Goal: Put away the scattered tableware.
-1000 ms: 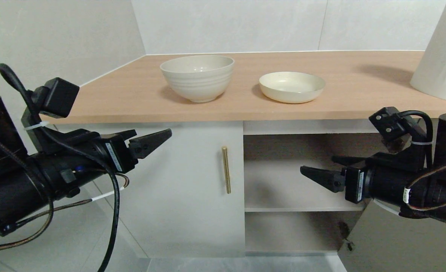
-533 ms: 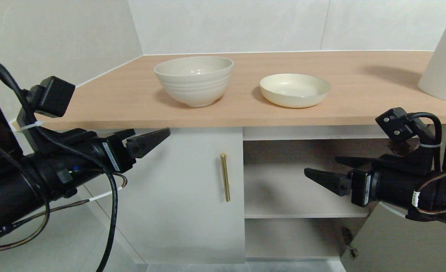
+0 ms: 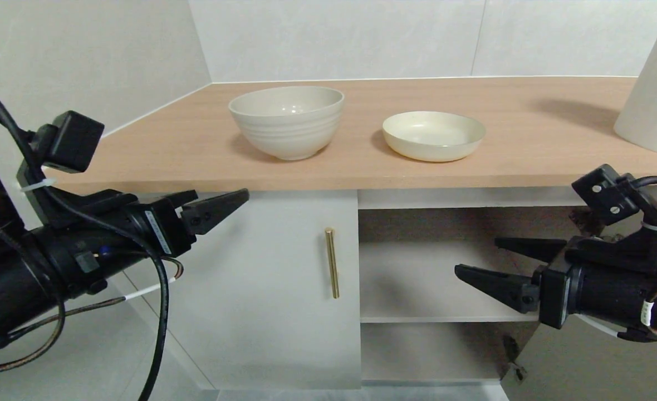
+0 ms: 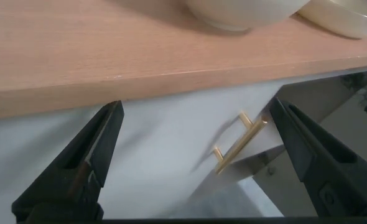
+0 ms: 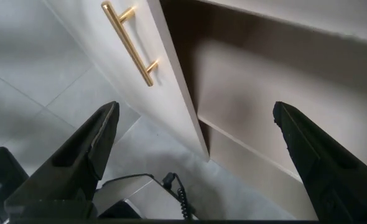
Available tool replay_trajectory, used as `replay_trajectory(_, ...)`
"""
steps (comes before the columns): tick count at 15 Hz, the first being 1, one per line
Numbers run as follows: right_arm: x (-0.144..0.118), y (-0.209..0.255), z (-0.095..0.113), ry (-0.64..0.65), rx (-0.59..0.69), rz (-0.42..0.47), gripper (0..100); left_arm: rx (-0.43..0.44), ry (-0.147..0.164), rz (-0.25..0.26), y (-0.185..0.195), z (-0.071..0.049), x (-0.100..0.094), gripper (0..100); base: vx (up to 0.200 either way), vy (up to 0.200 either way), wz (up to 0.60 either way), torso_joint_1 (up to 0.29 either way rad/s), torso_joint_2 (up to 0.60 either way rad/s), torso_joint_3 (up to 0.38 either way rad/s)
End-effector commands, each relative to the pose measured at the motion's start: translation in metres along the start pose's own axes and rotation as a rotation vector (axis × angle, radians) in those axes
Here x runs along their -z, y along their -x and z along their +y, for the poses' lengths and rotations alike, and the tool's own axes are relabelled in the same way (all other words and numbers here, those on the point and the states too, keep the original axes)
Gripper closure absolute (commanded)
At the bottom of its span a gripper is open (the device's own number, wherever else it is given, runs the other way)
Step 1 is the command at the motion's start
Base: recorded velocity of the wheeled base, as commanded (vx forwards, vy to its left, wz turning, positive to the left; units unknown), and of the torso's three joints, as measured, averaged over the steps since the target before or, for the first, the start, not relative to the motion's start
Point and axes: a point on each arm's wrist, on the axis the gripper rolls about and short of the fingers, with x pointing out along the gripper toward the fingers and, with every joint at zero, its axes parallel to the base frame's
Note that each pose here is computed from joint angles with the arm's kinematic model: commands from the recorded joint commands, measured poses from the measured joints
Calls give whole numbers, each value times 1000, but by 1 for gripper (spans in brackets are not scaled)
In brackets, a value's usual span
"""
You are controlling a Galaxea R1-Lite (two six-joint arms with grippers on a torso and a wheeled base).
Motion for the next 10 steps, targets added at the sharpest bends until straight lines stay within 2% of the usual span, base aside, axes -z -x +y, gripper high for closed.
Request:
replay_trajectory(1, 1, 1, 0, 8, -1, 0, 0, 14, -2, -20, 7, -2, -5, 0, 0, 0, 0, 144, -203, -100)
replay_trajectory(4, 0, 1, 0, 13, -1, -3, 0, 49, -5, -45, 17, -5, -10, 0, 0, 0, 0, 188, -119, -222)
replay_trajectory(6, 0, 1, 0, 13, -1, -2, 0, 54, -6, -51, 20, -6, -11, 0, 0, 0, 0, 237, -569, -239)
replay_trajectory(7, 1, 1, 0, 12, -1, 0, 0, 51, -7, -74, 30, -7, -13, 0, 0, 0, 0, 203, -735, -198)
replay_trajectory(9, 3, 4, 4, 36, -26, 4, 0, 125, 6, -128, 60, -14, -20, 0, 0, 0, 0, 190, -564, -237)
replay_trajectory(10, 2, 6, 8, 52, -44, -4, 0, 163, 5, -123, 65, -16, -23, 0, 0, 0, 0, 110, -481, -246)
